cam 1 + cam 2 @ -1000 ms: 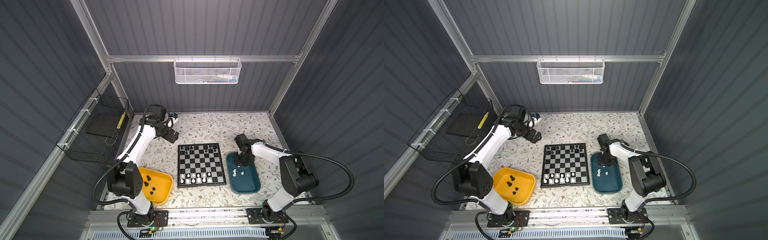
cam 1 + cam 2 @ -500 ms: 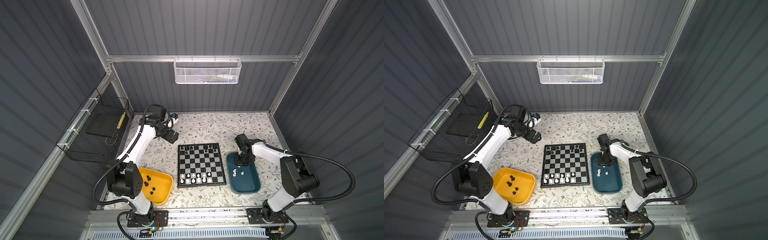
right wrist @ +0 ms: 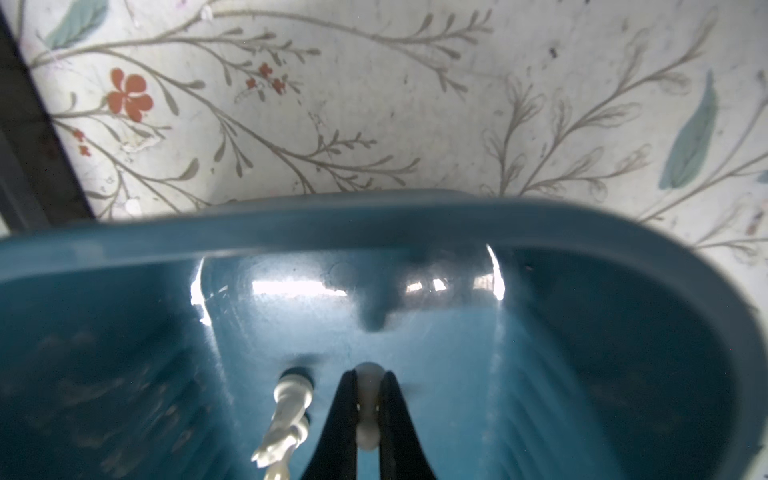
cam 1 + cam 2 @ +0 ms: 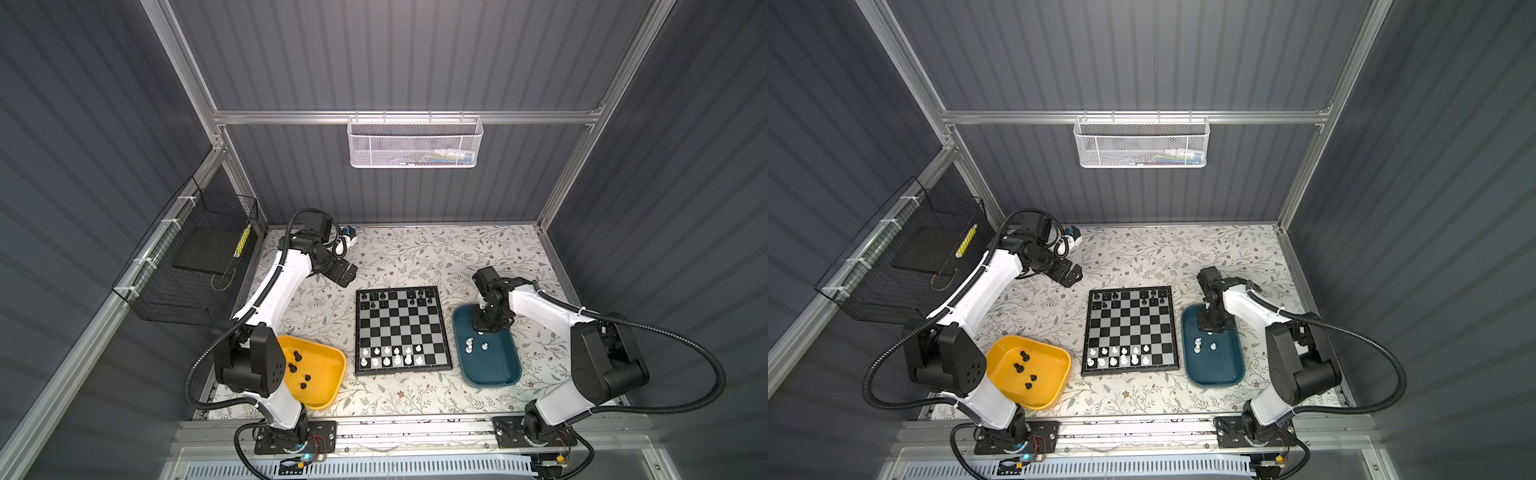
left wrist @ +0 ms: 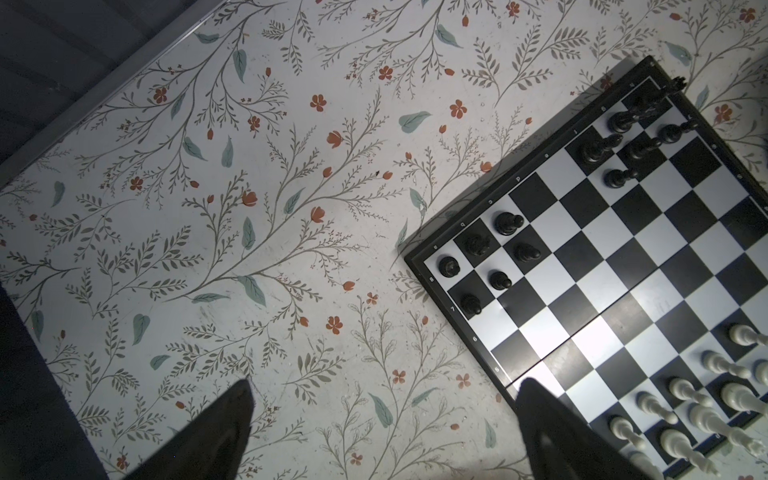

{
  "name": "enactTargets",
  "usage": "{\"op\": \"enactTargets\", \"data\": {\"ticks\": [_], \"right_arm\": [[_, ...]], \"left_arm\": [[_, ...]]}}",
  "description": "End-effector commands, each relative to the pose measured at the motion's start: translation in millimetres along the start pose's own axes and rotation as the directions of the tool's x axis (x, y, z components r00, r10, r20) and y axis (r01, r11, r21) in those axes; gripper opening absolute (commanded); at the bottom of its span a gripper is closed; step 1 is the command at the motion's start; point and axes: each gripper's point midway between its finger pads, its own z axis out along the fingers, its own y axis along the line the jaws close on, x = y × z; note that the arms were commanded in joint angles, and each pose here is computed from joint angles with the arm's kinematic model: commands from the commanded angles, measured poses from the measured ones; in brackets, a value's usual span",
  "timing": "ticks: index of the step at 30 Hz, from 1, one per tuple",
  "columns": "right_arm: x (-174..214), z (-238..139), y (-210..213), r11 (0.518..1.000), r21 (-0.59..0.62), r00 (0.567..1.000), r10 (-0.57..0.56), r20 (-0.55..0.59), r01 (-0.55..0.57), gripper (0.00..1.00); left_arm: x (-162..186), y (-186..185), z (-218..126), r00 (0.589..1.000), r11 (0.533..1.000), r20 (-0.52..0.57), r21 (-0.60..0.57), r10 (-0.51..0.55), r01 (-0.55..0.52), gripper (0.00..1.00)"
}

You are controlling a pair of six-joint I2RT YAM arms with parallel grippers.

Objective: Set up the chess pieces on the board
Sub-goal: 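Close the right gripper on the white pawn and lift it, then carry the white pawn with the right gripper over the chessboard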

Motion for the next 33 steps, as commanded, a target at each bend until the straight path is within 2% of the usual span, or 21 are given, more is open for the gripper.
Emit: {"op": "enactTargets", "data": {"ticks": [1,16,33], "right_arm": [[10,-4,0,1.000,-0.004,1.000,-0.013,-0.024,0.012,0.08],[20,-29,1,1.000,-0.015,1.000,-0.015,0.005,0.015,0.08],[31,-49,21,0.995,-0.013,0.995,-0.096,0.025,0.097,0.08]], "left_arm": [[-6,-4,-4,1.000,1.000,0.004,0.018,0.024,-0.024,1.00],[-3,-8,-1,0.999,0.999,-0.001,0.027,0.038,-0.038,1.00],[-4,-10,-1,0.999,0.999,-0.009,0.036,0.033,-0.033,1.00]]}}
